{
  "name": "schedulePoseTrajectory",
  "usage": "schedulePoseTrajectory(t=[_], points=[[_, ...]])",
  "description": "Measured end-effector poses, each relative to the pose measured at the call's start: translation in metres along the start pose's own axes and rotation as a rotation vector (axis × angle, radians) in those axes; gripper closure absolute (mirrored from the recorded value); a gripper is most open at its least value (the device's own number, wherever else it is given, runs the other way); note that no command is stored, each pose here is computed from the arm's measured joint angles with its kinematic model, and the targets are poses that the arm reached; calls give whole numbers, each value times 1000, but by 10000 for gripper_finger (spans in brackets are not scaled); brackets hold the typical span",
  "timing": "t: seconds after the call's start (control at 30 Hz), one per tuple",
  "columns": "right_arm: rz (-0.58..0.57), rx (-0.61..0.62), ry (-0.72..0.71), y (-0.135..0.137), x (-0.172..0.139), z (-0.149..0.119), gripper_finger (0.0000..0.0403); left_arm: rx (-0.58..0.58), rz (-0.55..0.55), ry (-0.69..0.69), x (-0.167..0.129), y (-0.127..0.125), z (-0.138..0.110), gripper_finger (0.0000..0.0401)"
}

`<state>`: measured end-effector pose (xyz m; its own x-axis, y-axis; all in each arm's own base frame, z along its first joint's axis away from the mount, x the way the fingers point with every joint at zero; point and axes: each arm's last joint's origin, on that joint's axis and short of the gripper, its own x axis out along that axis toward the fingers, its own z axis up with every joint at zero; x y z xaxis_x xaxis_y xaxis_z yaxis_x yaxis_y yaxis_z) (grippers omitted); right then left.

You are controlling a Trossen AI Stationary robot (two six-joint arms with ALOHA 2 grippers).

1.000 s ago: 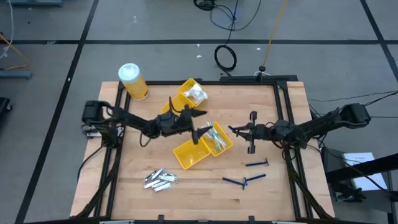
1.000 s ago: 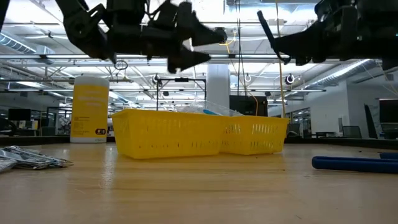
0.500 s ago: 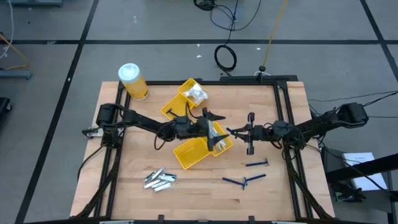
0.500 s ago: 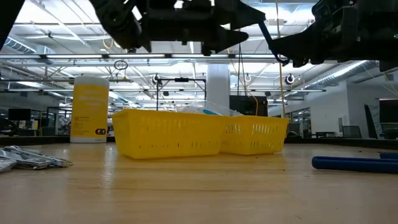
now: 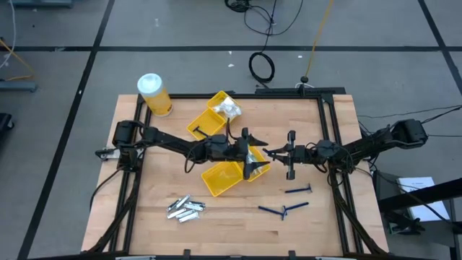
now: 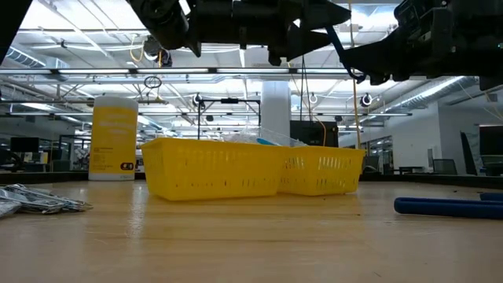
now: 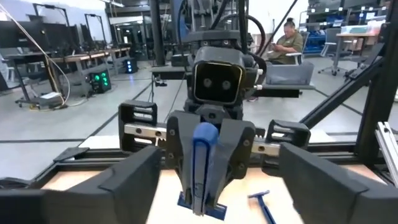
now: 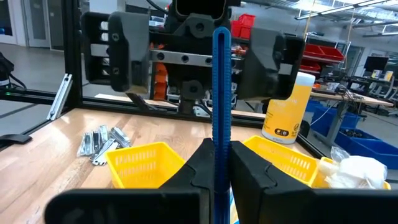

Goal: Pick & Place Travel size toiletries
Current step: Put the blue razor into the bottom left yellow basket

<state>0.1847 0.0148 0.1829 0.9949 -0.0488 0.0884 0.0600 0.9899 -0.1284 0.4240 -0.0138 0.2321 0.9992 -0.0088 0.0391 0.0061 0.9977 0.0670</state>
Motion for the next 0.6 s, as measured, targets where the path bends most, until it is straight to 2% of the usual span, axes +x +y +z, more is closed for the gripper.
schedulePoseTrajectory(t=[0.4,0.47,0.6], points=[[0,2,0,0,0,0,384,4,12,7,0,5,-1,365],[-5,2,1,0,0,0,381,23,14,6,0,6,-1,386],[-9,39,7,0,0,0,327,40,60,14,-1,6,0,369]])
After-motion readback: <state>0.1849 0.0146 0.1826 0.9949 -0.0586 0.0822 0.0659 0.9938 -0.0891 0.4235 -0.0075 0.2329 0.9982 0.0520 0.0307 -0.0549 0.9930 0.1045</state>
